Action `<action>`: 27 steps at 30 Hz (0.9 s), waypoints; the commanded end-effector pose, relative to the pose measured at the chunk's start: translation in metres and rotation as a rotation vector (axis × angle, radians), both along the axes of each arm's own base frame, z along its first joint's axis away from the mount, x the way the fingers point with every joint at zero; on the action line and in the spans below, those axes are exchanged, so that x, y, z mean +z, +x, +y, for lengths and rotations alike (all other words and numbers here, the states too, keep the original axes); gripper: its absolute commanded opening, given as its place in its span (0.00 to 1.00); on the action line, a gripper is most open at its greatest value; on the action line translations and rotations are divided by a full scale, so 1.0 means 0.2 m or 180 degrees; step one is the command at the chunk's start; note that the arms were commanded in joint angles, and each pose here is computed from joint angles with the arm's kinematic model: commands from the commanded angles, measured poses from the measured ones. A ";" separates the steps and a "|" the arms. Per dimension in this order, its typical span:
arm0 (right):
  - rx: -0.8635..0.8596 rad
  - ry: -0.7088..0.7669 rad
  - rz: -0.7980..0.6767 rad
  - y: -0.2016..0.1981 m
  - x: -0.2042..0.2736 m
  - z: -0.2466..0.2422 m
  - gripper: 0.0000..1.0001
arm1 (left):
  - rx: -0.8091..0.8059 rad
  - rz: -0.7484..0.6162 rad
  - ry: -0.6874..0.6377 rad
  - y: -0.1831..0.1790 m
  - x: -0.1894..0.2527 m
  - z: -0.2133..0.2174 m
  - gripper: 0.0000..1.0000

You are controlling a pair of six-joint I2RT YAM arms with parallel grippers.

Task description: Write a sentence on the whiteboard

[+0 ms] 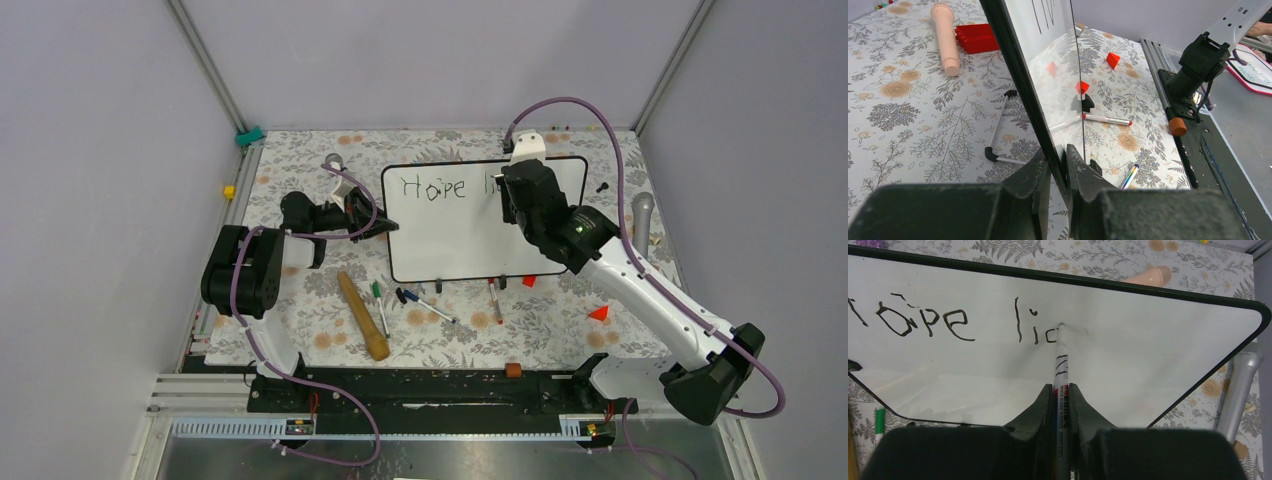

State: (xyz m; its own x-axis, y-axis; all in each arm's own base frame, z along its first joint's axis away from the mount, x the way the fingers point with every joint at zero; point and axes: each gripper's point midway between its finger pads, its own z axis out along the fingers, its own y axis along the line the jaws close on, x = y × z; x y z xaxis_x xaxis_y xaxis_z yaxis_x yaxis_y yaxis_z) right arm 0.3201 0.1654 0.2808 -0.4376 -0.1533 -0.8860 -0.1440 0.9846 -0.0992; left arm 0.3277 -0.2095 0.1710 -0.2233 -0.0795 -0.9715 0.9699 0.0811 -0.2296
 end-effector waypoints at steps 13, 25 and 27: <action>0.0058 0.0060 0.0252 -0.08 -0.15 -0.01 0.00 | -0.0093 -0.0681 0.0042 -0.01 0.03 0.00 0.00; 0.0203 0.0248 0.0178 -0.05 -0.08 0.07 0.00 | -0.0089 -0.0682 0.0042 -0.01 0.03 0.00 0.00; 0.0193 0.0243 0.0141 -0.03 -0.06 0.07 0.00 | -0.0091 -0.0681 0.0043 -0.01 0.03 0.00 0.00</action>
State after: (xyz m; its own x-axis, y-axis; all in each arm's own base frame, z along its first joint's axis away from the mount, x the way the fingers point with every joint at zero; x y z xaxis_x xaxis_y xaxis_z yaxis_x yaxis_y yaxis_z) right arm 0.3036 0.1726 0.2395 -0.5277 -0.1707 -0.8321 -0.2077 0.9758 -0.0685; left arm 0.3277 -0.2095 0.1710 -0.2233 -0.0795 -0.9715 0.9699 0.0811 -0.2296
